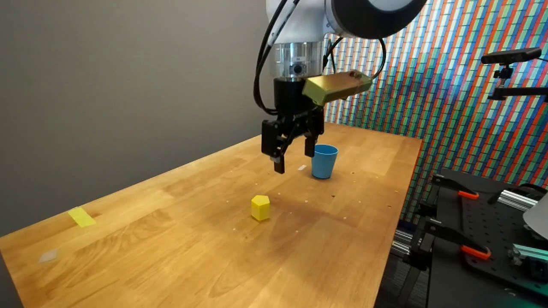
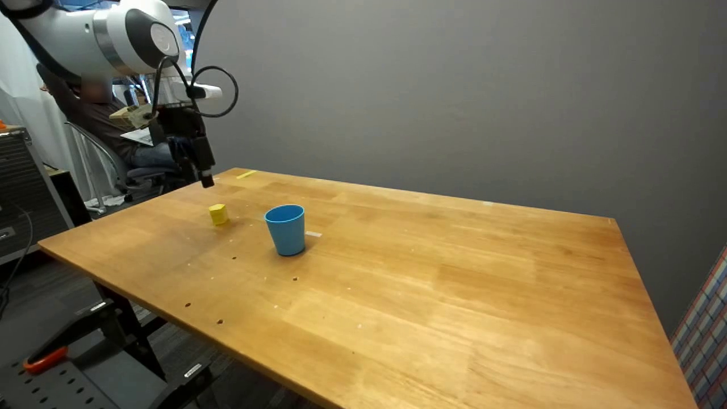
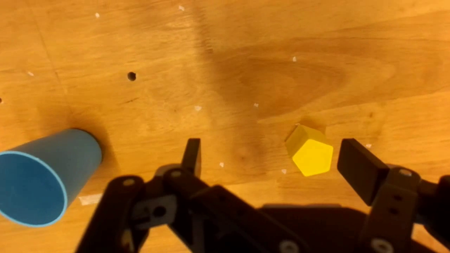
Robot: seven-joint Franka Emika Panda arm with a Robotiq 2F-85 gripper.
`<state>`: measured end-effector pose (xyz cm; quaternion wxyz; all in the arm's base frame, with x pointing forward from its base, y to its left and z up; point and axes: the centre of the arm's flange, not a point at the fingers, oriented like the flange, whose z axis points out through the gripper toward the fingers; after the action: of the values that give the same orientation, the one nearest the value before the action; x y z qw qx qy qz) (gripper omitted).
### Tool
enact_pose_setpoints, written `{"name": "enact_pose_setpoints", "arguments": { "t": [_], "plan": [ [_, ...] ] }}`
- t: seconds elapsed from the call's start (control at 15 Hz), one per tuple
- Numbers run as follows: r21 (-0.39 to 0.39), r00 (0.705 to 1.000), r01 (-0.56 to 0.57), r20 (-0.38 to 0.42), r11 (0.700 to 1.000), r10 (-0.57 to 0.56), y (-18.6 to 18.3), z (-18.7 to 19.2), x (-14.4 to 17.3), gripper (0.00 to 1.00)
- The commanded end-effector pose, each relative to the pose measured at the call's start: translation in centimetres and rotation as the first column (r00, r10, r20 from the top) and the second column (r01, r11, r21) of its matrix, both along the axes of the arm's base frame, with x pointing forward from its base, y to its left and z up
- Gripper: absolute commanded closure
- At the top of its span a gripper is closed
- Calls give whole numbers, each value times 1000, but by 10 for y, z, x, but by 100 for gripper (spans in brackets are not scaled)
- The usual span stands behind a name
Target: Put the yellow block in the cup
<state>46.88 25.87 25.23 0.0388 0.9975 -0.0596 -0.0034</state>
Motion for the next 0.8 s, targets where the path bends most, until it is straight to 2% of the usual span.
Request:
{"name": "enact_pose_setpoints", "arguments": {
  "t": [0.0, 0.33, 0.73],
  "plan": [
    [-5, 1000, -11, 9, 1000, 11, 41, -22, 12, 0],
    [-8, 997, -68, 29, 998, 68, 81, -36, 17, 0],
    [-32, 993, -87, 74, 996, 90, 70, -43, 41, 0]
  ]
}}
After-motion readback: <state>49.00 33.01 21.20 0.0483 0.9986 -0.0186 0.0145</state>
